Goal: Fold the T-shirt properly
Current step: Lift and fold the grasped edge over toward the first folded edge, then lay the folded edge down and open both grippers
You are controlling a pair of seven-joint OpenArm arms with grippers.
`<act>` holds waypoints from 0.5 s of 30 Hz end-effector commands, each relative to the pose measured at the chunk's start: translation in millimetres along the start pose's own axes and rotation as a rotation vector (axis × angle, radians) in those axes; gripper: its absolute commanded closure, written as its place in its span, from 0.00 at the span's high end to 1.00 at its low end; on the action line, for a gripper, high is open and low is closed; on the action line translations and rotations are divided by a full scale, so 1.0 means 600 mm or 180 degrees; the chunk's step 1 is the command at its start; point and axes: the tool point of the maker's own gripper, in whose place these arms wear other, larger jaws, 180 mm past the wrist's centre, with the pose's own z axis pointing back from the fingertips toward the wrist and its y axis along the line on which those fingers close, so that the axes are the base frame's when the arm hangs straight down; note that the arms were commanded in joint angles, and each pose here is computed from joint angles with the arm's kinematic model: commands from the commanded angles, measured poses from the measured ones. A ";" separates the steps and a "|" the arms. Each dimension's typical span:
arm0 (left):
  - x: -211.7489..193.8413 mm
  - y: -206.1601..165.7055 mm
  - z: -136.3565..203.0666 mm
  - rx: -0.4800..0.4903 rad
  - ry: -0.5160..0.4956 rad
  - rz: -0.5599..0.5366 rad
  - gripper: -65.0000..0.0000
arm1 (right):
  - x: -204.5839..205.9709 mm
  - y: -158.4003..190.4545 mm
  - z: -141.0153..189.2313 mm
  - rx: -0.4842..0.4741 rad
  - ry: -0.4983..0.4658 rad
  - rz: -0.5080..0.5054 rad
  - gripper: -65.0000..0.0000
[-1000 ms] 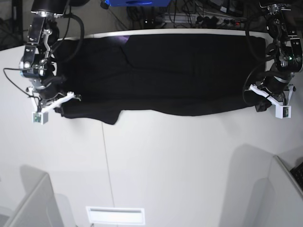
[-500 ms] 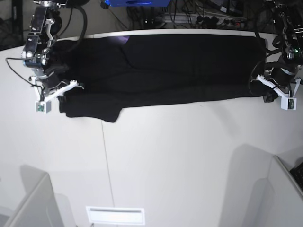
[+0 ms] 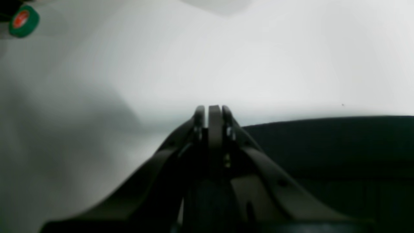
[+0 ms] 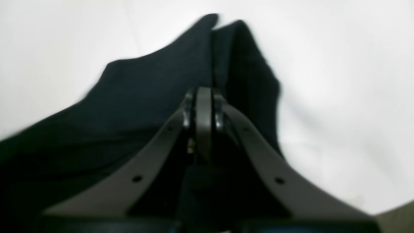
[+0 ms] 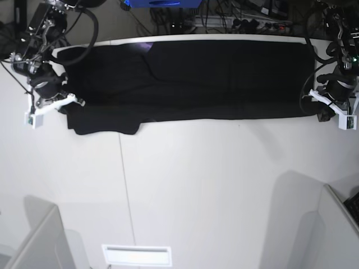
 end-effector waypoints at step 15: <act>-0.010 0.014 0.018 0.0041 0.0082 -0.0187 0.00 | 0.001 -0.020 0.045 0.0322 0.0026 -0.0514 0.00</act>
